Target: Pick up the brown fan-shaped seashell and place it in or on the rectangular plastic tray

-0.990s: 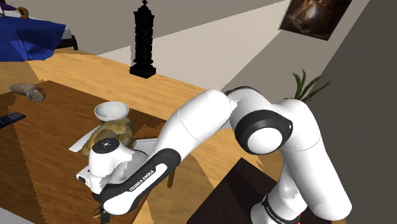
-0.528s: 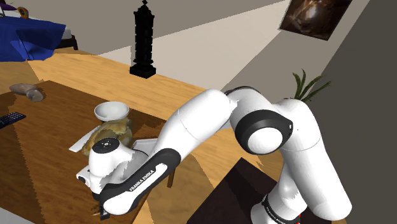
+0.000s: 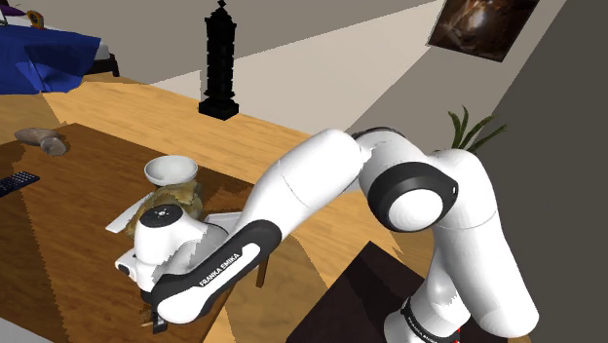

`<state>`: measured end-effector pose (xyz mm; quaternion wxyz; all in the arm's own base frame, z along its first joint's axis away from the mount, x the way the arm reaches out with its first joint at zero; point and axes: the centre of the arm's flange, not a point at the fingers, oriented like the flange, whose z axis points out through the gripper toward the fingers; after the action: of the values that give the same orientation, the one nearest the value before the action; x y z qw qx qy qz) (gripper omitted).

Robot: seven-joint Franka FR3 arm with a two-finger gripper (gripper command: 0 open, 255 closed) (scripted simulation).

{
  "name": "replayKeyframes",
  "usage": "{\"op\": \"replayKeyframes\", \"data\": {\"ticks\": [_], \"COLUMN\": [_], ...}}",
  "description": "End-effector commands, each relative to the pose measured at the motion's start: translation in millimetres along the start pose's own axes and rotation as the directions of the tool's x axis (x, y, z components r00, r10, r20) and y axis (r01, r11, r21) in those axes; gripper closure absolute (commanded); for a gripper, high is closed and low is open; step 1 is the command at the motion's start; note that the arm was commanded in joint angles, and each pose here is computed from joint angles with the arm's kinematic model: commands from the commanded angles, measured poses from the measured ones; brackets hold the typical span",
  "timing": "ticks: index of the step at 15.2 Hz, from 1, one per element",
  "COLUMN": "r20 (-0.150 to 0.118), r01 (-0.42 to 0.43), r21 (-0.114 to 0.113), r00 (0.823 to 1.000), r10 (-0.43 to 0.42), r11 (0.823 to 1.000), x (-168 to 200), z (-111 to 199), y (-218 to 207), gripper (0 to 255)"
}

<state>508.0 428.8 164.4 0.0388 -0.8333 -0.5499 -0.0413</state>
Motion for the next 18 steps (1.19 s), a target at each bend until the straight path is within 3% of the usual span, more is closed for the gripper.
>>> {"op": "replayKeyframes", "data": {"ticks": [1, 18], "r20": [0.0, 0.0], "r01": [0.0, 0.0], "r21": [0.0, 0.0], "r00": [1.0, 1.0], "r10": [0.0, 0.0], "r11": [1.0, 1.0], "x": [1.6, 11.6], "z": [-11.2, -100.4], "y": [0.4, -1.3], "gripper": [255, 255]}}
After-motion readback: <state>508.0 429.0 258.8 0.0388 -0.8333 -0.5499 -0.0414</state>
